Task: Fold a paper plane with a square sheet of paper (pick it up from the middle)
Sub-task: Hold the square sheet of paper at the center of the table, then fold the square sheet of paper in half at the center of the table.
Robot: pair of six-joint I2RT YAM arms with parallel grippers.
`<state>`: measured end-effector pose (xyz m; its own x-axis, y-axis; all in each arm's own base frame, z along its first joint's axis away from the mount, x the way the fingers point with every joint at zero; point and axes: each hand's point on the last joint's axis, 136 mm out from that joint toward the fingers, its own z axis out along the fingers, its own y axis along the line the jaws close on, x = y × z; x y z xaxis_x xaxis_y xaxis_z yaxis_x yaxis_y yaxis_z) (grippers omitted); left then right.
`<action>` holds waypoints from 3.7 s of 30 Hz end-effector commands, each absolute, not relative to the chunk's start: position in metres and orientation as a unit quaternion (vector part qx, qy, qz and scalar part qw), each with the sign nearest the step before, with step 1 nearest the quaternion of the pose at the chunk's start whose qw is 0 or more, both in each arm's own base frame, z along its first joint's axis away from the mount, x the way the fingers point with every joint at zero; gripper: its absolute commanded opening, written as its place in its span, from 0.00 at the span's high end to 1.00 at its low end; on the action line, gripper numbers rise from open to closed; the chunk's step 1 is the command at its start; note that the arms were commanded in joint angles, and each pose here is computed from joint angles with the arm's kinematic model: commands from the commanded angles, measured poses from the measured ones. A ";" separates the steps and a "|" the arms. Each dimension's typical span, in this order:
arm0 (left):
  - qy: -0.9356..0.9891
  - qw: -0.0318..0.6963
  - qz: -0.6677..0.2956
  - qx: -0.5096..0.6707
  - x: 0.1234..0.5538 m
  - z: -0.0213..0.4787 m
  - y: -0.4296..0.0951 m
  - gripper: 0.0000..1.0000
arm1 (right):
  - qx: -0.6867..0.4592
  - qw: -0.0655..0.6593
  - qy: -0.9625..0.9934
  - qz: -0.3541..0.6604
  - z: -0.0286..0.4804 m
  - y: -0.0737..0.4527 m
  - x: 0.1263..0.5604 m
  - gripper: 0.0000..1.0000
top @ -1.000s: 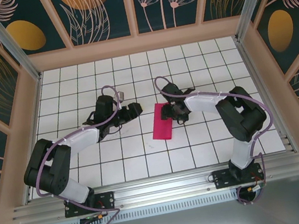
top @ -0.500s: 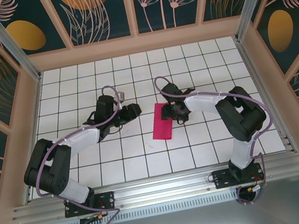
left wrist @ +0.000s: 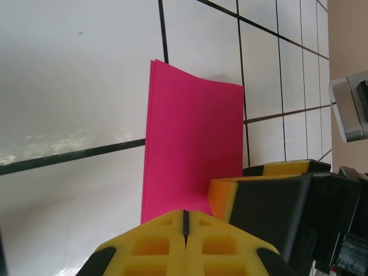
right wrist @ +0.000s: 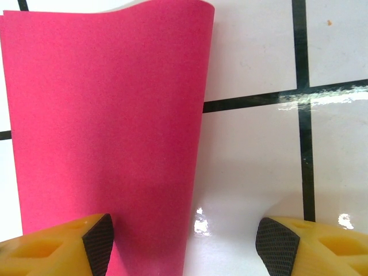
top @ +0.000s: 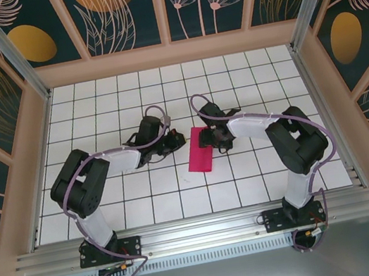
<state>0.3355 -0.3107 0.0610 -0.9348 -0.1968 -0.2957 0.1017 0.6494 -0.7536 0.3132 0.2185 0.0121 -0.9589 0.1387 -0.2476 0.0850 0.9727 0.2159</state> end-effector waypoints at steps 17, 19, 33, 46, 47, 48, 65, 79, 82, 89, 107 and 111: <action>0.922 0.128 -0.364 -0.022 0.338 0.030 -0.336 1.00 | 0.049 0.087 0.990 0.096 -0.044 0.220 0.298 0.26; 0.931 0.122 -0.344 -0.019 0.336 0.024 -0.336 1.00 | 0.050 0.086 0.990 0.097 -0.045 0.220 0.298 0.26; 0.942 0.106 -0.316 -0.022 0.335 0.006 -0.335 1.00 | 0.049 0.082 0.991 0.096 -0.047 0.221 0.297 0.26; 0.955 0.097 -0.279 -0.035 0.324 -0.014 -0.317 1.00 | 0.046 0.107 0.986 0.122 -0.022 0.233 0.313 0.25; 0.955 0.097 -0.278 -0.034 0.324 -0.014 -0.317 1.00 | 0.046 0.119 0.983 0.130 -0.012 0.236 0.317 0.24; 0.955 0.098 -0.278 -0.033 0.325 -0.013 -0.316 1.00 | 0.047 0.131 0.981 0.138 -0.001 0.237 0.321 0.24; 0.954 0.098 -0.281 -0.026 0.326 -0.013 -0.319 1.00 | 0.076 0.193 0.907 0.367 0.087 0.257 0.309 1.00; 0.956 0.096 -0.278 -0.026 0.325 -0.014 -0.318 1.00 | 0.093 0.126 0.934 0.323 0.028 0.237 0.291 1.00; 0.956 0.095 -0.277 -0.026 0.325 -0.015 -0.318 1.00 | 0.096 0.121 0.938 0.309 0.021 0.230 0.287 1.00; 0.957 0.090 -0.275 -0.025 0.324 -0.019 -0.318 1.00 | 0.111 0.090 0.947 0.287 -0.013 0.218 0.270 1.00; 0.958 0.091 -0.273 -0.022 0.323 -0.019 -0.317 1.00 | 0.067 0.117 0.909 0.395 0.047 0.251 0.274 0.99; 0.957 0.092 -0.274 -0.022 0.324 -0.019 -0.318 1.00 | 0.085 0.096 0.923 0.364 0.025 0.244 0.270 0.99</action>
